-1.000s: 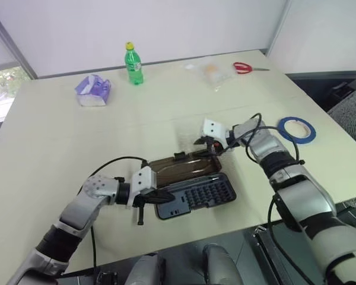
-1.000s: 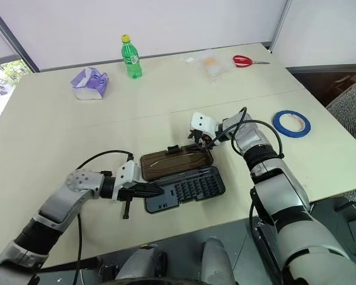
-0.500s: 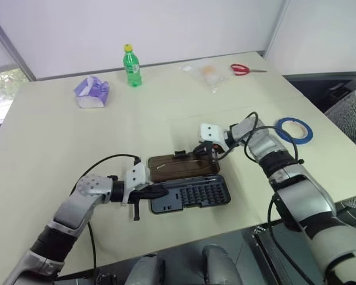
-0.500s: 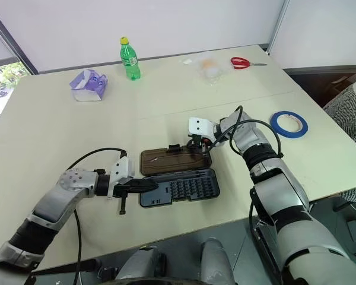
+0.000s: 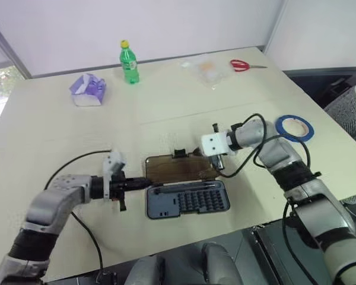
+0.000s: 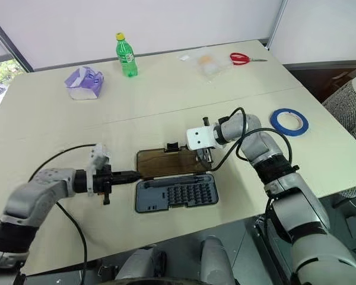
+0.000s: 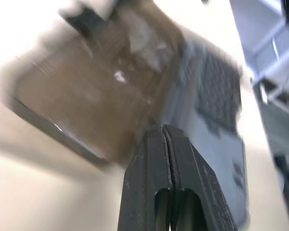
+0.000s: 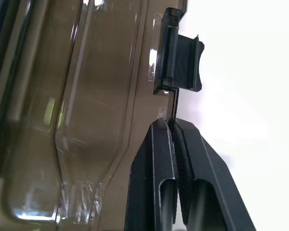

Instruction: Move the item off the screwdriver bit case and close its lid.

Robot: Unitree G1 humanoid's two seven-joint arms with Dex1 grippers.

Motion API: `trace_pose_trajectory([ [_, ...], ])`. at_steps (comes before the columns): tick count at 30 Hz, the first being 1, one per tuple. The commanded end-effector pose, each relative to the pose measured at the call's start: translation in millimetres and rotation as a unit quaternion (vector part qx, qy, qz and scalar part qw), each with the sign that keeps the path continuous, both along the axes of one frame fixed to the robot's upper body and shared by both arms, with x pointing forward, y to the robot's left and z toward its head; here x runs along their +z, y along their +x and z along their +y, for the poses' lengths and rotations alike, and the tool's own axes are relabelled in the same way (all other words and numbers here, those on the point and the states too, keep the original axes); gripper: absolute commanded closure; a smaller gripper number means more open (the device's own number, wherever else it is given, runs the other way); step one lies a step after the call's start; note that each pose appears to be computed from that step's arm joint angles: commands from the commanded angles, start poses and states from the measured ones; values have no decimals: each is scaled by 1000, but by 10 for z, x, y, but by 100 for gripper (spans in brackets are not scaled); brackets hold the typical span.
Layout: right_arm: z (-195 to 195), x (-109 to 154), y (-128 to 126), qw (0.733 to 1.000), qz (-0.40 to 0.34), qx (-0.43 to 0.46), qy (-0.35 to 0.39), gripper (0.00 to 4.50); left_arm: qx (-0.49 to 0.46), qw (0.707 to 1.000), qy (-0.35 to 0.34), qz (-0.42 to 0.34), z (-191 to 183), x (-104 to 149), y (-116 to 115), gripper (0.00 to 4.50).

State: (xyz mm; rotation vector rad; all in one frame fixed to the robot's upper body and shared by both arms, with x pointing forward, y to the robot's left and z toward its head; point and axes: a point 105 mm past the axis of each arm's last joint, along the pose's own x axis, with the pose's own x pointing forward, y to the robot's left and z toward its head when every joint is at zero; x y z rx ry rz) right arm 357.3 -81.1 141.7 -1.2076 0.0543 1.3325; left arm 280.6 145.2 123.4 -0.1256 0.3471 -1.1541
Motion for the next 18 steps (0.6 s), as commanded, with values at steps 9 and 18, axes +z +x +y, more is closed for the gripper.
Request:
trace_pose_trajectory([
  [9,92,365,-78,993,-116,6,31,448,155,980,-127,-16,256,525,640,450],
  [18,84,435,-146,990,-132,-2,38,448,144,988,-17,-50,123,134,778,450],
])
